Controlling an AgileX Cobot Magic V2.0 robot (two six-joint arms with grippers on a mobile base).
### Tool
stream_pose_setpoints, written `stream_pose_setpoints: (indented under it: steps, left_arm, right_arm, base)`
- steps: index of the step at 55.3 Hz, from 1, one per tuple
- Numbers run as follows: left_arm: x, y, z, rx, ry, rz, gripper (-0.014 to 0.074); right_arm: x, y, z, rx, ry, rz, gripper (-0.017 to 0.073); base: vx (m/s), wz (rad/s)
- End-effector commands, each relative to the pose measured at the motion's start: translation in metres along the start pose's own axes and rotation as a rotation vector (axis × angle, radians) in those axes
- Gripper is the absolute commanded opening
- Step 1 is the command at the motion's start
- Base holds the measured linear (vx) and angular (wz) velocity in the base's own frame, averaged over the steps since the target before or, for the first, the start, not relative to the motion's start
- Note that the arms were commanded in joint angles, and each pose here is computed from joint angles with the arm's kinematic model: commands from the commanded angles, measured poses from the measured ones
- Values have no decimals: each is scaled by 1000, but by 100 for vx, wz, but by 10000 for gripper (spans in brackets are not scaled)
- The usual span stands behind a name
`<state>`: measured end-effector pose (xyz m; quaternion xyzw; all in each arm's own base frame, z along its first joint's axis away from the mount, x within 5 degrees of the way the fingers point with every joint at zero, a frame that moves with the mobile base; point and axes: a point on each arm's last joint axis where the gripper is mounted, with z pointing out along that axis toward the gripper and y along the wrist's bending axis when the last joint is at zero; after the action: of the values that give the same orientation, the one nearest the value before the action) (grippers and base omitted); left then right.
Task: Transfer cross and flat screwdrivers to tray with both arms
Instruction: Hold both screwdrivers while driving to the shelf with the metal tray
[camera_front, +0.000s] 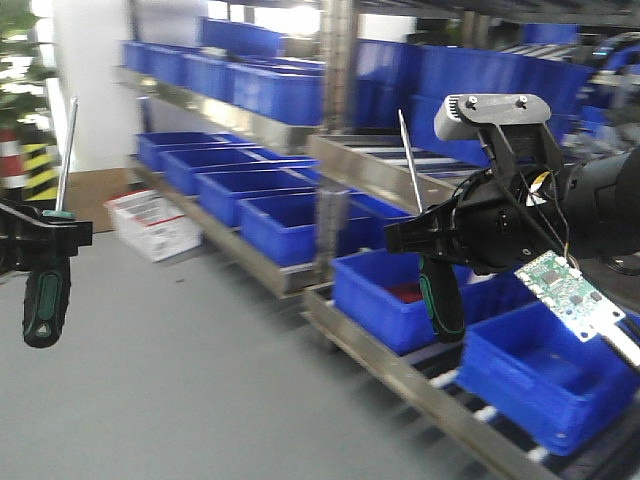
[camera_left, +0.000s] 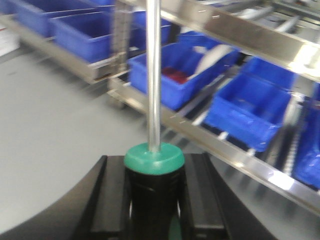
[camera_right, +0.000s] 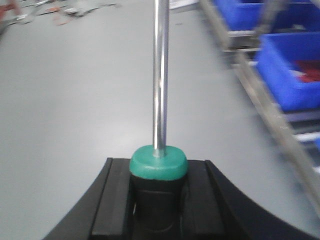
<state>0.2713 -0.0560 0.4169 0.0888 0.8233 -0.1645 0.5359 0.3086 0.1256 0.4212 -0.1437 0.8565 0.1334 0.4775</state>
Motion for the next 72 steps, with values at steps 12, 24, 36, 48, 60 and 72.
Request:
stream_pose_setpoints:
  steps: [12,24,36,48,60,72]
  left_arm:
    - [-21,-6,-17,-2,-139,-11,0]
    - [-21,-6,-17,-2,-139,-11,0]
    - [-21,-6,-17,-2,-139,-11,0]
    - [-21,-6,-17,-2,-139,-11,0]
    - [-21,-6,-17,-2,-139,-11,0]
    - [-21,-6,-17,-2,-139,-11,0]
  right_arm:
    - [-21,1,-25,-1,-162,-5,-8]
    - [-21,1,-25,-2,-162,-4,-8]
    - [-21,1,-25,-2,-161,-3,-8]
    - [-21,1,-25,-2,-161,-3,-8]
    - [-21,1,-25,-2,-163,-3,-8]
    - [-21,1,-25,-2,-163,-3,-8]
  base:
    - [44,-83]
    - [39,-86]
    - [37,-78]
    - [36,-65]
    - [35,-50]
    - [34,-35]
